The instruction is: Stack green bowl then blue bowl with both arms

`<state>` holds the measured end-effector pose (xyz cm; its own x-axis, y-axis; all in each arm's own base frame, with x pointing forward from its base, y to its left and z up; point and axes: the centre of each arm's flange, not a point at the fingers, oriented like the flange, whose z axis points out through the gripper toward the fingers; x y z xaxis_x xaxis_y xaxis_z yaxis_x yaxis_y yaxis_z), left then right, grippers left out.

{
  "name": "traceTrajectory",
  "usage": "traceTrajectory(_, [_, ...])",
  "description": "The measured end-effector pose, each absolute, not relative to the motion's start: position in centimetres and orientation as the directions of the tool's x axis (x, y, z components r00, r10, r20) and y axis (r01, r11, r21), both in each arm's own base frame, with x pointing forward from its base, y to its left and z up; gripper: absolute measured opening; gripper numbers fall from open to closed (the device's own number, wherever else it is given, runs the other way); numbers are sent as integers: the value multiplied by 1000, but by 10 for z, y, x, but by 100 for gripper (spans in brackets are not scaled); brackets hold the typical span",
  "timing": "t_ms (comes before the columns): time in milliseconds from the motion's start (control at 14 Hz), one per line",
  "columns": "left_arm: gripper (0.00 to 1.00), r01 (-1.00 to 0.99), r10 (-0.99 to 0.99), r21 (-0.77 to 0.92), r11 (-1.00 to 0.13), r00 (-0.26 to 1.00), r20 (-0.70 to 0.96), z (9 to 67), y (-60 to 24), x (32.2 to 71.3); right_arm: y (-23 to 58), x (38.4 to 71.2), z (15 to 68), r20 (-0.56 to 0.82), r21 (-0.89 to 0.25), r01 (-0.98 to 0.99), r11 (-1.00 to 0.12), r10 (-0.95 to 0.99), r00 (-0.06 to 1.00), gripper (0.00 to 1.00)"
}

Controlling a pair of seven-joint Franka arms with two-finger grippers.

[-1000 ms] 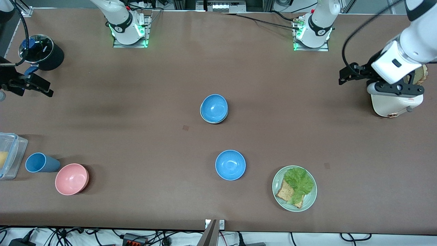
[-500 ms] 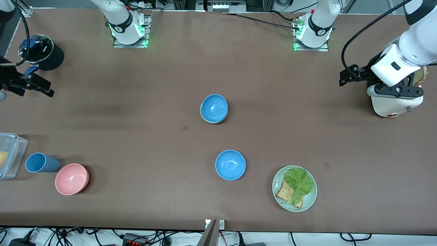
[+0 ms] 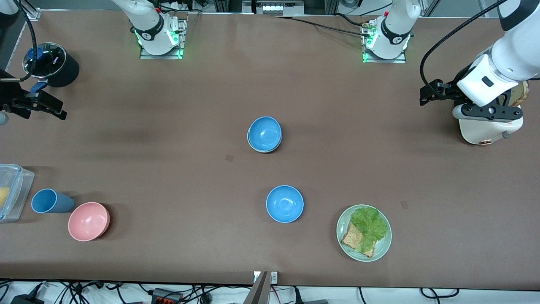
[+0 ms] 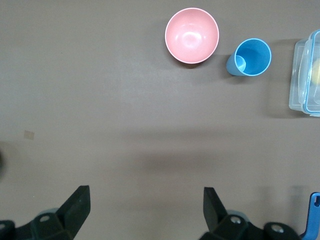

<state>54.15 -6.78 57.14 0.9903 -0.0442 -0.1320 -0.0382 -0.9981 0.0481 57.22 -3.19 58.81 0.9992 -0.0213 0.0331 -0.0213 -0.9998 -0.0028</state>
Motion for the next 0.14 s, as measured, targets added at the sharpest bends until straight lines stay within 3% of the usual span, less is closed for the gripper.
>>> traceTrajectory(143, [100, -38, -44, 48, -998, 990, -134, 571, -68, 541, -31, 572, 588, 33, -3, -20, -1000, -20, 999, 100])
